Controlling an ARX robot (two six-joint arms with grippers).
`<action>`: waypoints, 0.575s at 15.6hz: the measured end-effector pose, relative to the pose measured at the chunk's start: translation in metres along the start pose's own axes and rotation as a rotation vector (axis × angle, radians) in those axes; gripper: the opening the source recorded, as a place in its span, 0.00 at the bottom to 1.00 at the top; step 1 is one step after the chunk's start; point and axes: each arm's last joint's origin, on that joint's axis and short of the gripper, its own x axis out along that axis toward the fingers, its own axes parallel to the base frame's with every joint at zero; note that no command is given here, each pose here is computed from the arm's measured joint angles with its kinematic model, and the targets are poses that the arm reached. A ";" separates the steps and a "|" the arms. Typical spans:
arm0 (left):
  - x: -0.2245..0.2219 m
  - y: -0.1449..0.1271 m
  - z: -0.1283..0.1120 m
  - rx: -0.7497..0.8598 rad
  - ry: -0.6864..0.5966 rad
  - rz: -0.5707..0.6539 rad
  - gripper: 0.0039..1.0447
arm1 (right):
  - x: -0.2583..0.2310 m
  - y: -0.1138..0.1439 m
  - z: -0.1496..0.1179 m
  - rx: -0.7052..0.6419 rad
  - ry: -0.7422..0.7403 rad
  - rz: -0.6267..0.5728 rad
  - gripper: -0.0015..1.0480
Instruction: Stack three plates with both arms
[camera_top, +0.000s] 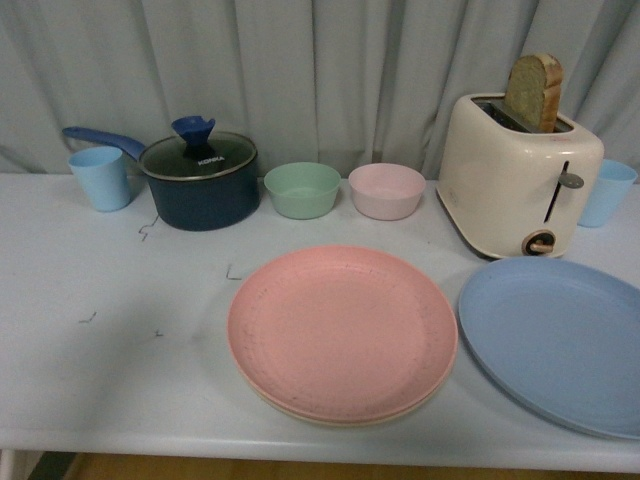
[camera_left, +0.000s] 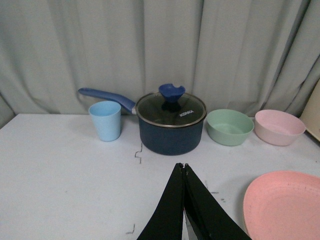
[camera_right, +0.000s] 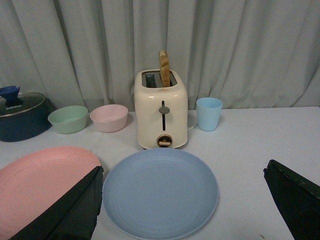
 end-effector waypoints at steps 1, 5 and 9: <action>-0.009 0.004 -0.001 0.000 -0.005 0.008 0.01 | 0.000 0.000 0.000 0.000 0.000 0.000 0.94; -0.042 0.021 -0.014 -0.001 0.007 0.018 0.01 | 0.000 0.000 0.000 0.000 0.000 0.000 0.94; -0.063 0.019 -0.012 -0.001 -0.005 0.000 0.01 | 0.000 0.000 0.000 0.000 0.000 0.000 0.94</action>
